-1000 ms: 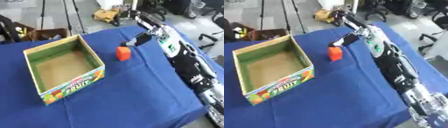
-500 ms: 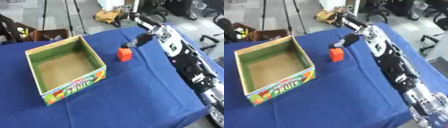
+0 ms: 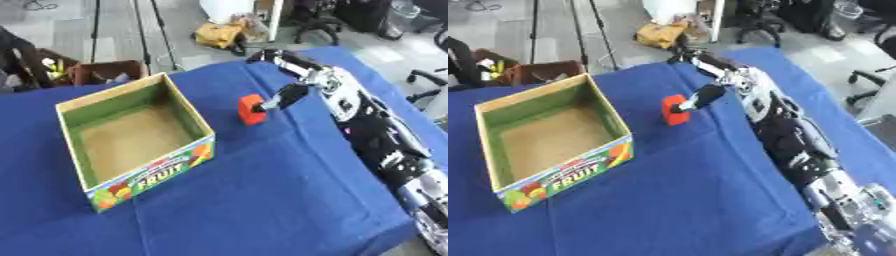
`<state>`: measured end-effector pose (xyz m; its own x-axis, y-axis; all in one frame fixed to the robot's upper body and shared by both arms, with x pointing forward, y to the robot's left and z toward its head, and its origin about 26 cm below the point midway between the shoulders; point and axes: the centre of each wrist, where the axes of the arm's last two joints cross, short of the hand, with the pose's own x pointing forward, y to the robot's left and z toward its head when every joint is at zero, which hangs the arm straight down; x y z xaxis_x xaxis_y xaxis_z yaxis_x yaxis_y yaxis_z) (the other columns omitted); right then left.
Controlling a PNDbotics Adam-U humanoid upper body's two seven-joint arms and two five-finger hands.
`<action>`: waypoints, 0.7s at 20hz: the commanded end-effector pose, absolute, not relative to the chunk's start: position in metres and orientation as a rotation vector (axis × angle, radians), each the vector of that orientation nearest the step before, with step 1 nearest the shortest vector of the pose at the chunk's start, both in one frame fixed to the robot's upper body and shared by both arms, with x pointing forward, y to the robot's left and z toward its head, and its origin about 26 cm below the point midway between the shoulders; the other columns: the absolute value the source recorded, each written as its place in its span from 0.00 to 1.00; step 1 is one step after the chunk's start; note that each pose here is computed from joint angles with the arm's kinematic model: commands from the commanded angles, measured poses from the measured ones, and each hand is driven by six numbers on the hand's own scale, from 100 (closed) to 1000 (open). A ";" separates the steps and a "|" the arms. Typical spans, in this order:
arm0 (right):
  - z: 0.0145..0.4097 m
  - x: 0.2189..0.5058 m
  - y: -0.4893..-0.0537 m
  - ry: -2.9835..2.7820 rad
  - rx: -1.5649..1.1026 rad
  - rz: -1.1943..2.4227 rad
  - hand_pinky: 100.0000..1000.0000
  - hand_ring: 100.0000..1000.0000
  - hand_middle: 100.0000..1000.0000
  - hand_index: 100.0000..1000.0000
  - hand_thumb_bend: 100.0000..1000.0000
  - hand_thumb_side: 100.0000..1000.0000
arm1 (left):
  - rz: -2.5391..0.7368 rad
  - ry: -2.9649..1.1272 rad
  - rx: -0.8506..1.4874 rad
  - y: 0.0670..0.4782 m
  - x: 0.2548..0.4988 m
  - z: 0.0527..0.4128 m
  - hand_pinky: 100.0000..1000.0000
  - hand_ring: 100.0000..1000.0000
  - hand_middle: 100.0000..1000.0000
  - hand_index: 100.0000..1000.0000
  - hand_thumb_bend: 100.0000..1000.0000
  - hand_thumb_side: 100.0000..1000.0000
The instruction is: Pick up objects on the table and place them in the box.
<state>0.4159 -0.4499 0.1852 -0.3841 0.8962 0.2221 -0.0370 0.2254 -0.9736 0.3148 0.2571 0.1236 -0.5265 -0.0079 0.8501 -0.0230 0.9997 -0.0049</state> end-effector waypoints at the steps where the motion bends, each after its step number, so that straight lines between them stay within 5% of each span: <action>1: 0.193 0.415 -0.463 -1.563 -0.863 1.309 0.98 0.94 0.85 0.93 0.63 0.37 | -0.009 -2.150 0.027 0.259 0.314 0.131 0.50 0.70 0.43 0.58 0.34 0.82; 14: 0.170 0.418 -0.462 -1.501 -0.819 1.332 0.98 0.92 0.80 0.91 0.61 0.34 | -0.008 -2.147 0.015 0.258 0.314 0.130 0.50 0.70 0.43 0.58 0.34 0.82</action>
<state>0.4176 -0.4574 0.1539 -0.3367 0.9096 0.2435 -0.1263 0.2126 -0.9689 0.3147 0.2571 0.1233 -0.5256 -0.0041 0.8507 -0.0173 0.9998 -0.0058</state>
